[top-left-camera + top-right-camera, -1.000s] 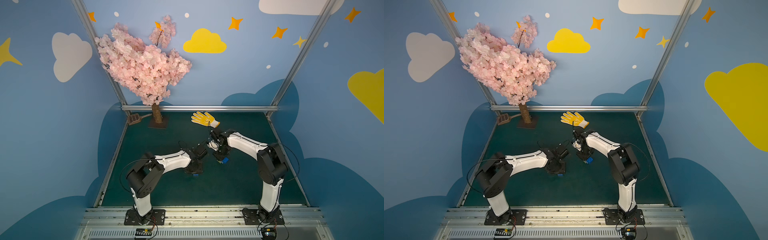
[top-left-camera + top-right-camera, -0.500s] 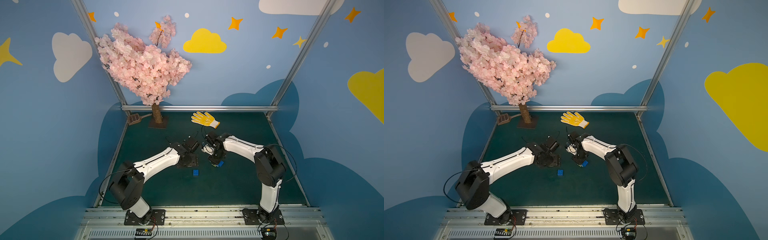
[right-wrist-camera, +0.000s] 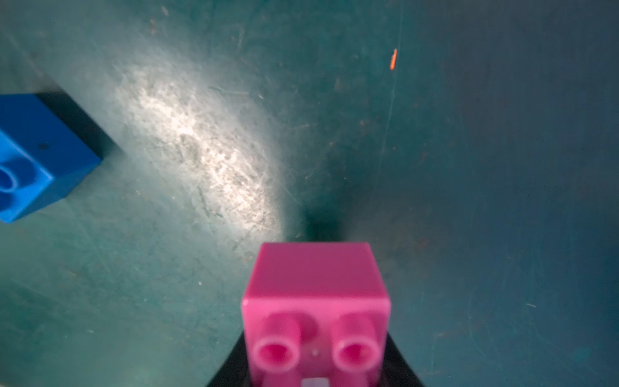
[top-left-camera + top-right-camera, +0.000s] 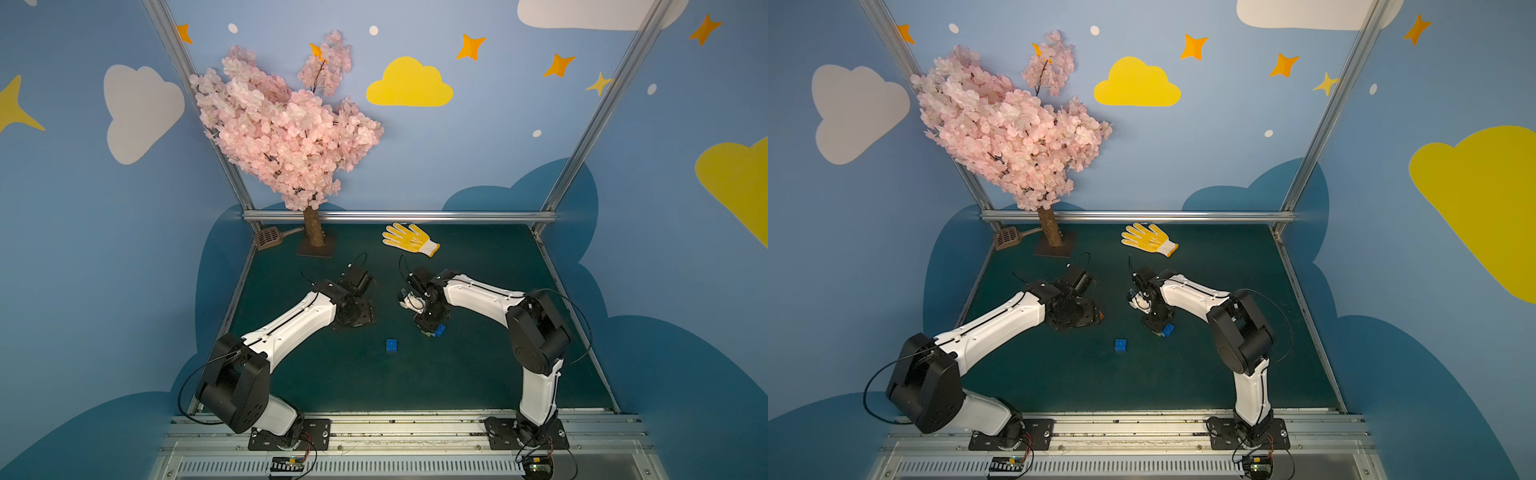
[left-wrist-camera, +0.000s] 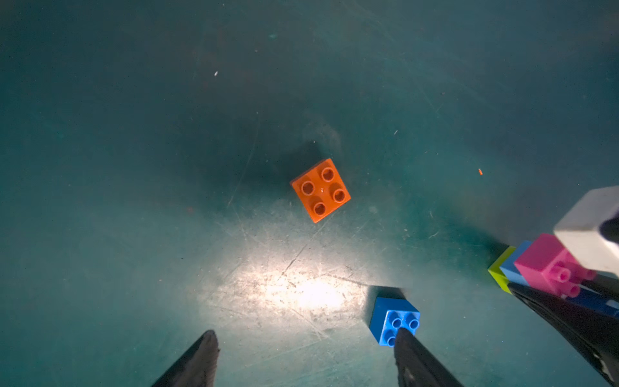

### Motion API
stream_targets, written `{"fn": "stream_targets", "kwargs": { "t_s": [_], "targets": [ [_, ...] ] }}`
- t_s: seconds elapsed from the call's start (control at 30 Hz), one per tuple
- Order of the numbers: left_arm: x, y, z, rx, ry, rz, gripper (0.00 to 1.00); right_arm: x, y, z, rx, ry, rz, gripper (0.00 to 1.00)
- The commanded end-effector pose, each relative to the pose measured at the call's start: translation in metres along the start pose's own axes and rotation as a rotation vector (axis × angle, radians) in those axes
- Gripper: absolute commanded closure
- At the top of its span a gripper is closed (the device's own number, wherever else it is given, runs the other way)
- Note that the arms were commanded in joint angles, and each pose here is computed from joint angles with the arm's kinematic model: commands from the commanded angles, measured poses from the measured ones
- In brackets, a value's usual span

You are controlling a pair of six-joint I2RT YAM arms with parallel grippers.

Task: Assemble the letter y with lego
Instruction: Place the lego brick at the center of the board.

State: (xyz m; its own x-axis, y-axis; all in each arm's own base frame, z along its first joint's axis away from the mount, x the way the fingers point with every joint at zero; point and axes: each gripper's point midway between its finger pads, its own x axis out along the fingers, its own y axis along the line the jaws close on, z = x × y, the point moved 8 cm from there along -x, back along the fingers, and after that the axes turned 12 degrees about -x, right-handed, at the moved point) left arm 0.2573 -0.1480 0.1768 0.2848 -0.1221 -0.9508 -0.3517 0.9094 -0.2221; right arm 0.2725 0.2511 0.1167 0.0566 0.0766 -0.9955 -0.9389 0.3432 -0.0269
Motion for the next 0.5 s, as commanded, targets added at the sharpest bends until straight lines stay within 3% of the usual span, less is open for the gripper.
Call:
{"fn": "stream_targets", "kwargs": {
  "t_s": [0.0, 0.47],
  "targets": [
    [-0.0034, 0.0051, 0.0000, 0.008, 0.002, 0.009, 0.17, 0.0096, 0.0042, -0.0040, -0.009, 0.038, 0.028, 0.76],
    [0.0007, 0.0074, 0.0001, -0.003, 0.007, 0.009, 0.17, 0.0075, 0.0034, -0.0039, 0.003, 0.033, 0.009, 0.68]
  ]
}}
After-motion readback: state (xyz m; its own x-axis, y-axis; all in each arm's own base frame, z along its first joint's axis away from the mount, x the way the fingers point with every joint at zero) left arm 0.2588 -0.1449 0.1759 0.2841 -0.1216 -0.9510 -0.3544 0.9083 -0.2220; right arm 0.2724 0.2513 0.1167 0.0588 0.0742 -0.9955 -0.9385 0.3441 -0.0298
